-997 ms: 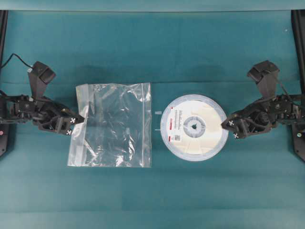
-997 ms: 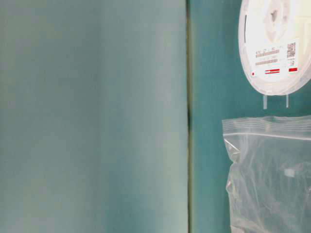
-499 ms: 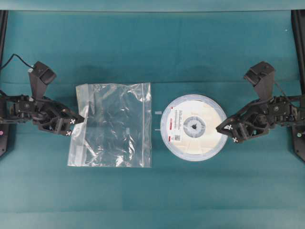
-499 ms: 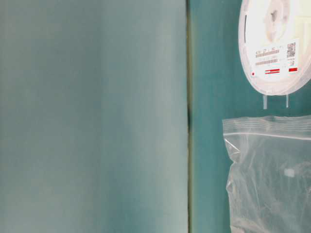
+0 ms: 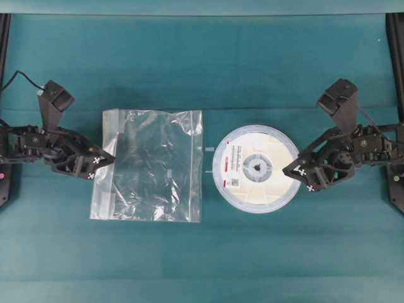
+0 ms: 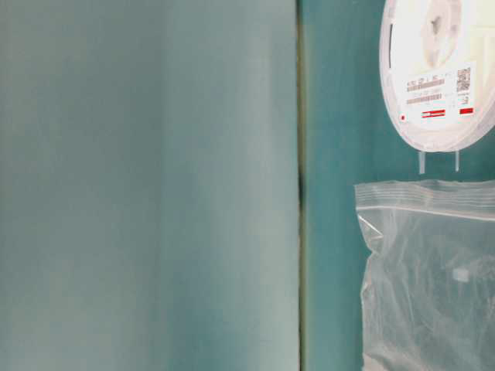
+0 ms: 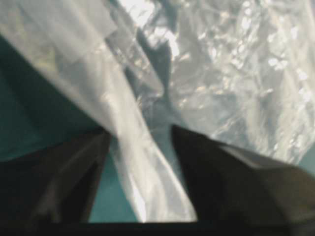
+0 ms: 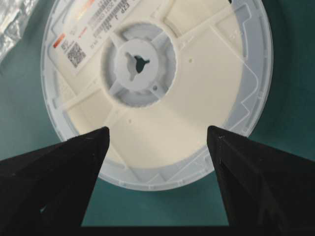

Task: Take out the reel from the clear zip bag.
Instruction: 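Open both grippers, releasing the bag and the reel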

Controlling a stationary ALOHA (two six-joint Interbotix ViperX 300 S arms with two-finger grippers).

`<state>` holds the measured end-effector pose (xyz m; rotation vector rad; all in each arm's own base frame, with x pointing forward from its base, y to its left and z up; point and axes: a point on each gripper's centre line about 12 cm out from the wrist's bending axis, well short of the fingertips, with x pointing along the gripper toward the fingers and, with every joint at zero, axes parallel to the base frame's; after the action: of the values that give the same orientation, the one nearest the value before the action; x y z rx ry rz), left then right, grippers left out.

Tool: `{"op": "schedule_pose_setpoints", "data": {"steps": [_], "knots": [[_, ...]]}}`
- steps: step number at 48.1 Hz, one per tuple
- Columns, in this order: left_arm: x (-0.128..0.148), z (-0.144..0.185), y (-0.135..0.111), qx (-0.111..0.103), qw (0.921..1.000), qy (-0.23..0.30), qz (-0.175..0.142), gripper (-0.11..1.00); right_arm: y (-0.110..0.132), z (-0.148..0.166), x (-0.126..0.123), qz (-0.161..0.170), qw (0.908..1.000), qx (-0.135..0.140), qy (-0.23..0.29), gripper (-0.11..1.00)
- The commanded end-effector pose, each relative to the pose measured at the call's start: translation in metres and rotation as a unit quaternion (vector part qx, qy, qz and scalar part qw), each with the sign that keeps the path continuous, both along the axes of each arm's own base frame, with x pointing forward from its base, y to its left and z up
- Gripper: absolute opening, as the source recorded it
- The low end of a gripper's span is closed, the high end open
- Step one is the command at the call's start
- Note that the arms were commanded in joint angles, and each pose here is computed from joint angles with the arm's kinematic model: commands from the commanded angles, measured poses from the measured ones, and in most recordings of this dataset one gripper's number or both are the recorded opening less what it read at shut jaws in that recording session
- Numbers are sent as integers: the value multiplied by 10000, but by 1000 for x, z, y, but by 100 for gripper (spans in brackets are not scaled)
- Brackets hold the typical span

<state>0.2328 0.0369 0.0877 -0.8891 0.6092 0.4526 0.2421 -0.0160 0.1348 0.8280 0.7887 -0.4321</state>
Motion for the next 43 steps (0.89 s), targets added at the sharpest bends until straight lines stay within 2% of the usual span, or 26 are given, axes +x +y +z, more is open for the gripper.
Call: {"op": "schedule_pose_setpoints", "data": {"steps": [1,4,7,25,43], "knots": [[5,5,1,31,9999,-135,-12,75,0,10,6,89,9998,-79,-187,90],[5,6,0,25,9999,-136,-15,90,0,11,6,112,9996,-103,-239,90],[5,7,1,27,9999,-143,-7,97,0,14,8,151,9993,-145,-313,90],[0,35,0,129,9990,-422,-57,95,0,31,11,519,9937,-561,-820,90],[-16,70,-2,412,9975,-533,-237,95,0,38,10,543,9919,-612,-969,90]]}}
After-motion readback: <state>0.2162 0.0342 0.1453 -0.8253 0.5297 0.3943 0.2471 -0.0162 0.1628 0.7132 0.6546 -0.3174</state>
